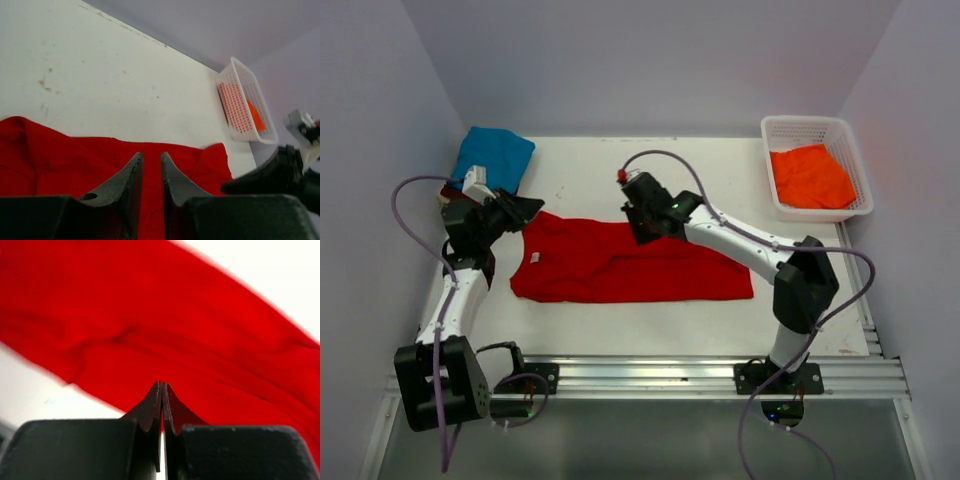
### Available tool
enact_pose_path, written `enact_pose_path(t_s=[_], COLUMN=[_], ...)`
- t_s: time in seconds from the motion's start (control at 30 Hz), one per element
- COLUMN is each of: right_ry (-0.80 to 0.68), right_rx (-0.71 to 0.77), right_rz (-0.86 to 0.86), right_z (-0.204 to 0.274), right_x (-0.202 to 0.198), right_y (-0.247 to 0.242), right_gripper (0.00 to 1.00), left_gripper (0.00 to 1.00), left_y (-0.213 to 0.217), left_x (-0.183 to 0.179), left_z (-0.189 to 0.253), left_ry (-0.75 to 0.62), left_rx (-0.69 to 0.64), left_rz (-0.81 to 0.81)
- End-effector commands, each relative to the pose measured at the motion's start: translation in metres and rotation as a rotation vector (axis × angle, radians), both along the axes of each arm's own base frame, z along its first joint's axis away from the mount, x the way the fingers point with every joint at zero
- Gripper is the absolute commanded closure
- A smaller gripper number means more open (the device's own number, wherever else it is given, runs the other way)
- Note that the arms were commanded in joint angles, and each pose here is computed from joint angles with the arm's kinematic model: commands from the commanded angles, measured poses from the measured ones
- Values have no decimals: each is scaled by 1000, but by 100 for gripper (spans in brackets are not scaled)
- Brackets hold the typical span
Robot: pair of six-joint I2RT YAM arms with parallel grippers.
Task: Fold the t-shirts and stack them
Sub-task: Fold the other side of the tshirt into a rectangle
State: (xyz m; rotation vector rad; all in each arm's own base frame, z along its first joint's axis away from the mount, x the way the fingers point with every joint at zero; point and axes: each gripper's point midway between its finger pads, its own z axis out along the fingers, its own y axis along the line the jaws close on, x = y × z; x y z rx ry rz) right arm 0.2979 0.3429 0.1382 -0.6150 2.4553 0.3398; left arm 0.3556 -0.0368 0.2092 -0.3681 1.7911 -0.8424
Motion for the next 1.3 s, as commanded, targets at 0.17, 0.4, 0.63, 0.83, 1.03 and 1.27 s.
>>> enact_pose_path(t_s=[0.17,0.4,0.63,0.83,1.03,1.27], right_ry=[-115,-57,-24,1,25,66], right_rx=[-138,-122,-102,-112,-118,-106], right_rz=[-406,-578,-645,-652,-655,-635], right_z=[-12,-40,-58,-70,-83,-98], right_x=[50,55,58,65,71,71], right_y=[-124,-180,-215,-223,-227,-221], right_gripper=[100,100,100,100,100,100], left_gripper=[95,100,100,100,100,100], left_y=[-73,-108,-120,-109,-95,-94], left_x=[-17,-32,-36,-30,-30,-35], left_z=[-21,-66,-113,-129,-151,-172], left_ry=[3,132,255,303,399,476], left_rx=[27,43,96,143,181,180], left_rz=[-184,-239,-220,-143,-57,-44])
